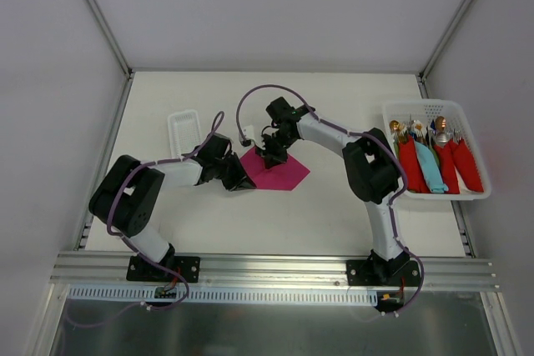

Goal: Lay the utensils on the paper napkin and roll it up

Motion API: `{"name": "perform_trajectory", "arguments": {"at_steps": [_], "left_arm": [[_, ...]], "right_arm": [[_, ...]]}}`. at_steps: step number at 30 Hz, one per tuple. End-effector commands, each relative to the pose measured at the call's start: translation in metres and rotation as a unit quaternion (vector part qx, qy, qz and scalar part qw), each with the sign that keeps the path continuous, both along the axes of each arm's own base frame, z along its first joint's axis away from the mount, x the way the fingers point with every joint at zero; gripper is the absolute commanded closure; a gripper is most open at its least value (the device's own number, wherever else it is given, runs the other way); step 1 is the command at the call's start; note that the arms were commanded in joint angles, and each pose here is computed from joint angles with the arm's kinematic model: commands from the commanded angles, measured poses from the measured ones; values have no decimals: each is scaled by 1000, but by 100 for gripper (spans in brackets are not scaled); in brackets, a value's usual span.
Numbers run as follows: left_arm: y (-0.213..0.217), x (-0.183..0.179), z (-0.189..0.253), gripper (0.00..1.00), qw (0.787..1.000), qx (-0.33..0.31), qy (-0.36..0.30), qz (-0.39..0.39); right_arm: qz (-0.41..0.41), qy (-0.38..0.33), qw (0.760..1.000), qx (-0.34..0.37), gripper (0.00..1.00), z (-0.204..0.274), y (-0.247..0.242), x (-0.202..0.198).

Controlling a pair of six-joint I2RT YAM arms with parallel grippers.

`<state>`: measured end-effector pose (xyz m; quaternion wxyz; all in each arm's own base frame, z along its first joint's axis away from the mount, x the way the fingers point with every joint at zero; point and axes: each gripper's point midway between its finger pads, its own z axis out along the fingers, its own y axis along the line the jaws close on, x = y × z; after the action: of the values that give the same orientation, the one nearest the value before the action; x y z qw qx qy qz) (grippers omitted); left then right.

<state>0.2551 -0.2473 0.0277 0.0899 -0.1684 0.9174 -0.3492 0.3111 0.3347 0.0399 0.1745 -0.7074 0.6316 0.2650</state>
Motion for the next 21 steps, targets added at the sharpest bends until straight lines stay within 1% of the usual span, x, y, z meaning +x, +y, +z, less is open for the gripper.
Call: {"name": "perform_trajectory", "arguments": {"at_steps": [1,5,8,9,11,12,13,15,16,18,19,20,21], "left_arm": [[0,1,-8,99,1000,6,10,17],[3,-4,-18,100,999,11,34,28],[4,-6,-23,100,998,13,46,34],[3,-6,-24,100,998,14,49,35],[4,-6,-26,100,998,15,52,38],[4,-7,-27,100,998,16,54,38],[4,-7,-28,100,997,17,57,41],[4,-6,-29,100,997,17,58,43],[4,-6,-29,100,997,17,61,46],[5,-7,-31,100,996,18,66,50],[5,-7,-32,100,996,18,68,51],[5,-7,-33,100,996,19,69,51],[5,-7,-33,100,996,19,69,51]], "right_arm": [[1,3,1000,19,100,13,7,3],[-5,5,1000,19,100,14,9,4],[-17,7,1000,23,87,20,10,6],[-25,9,999,29,82,28,12,6],[-36,10,999,40,79,39,14,8],[-55,20,997,45,75,46,13,10],[-65,14,996,58,73,62,14,14],[-91,19,993,70,72,77,9,19],[-121,30,989,77,71,91,6,20],[-165,59,981,86,71,103,-5,22],[-205,98,970,86,71,107,-10,18],[-225,123,962,89,71,111,-17,10],[-244,159,951,99,75,113,-22,6]]}}
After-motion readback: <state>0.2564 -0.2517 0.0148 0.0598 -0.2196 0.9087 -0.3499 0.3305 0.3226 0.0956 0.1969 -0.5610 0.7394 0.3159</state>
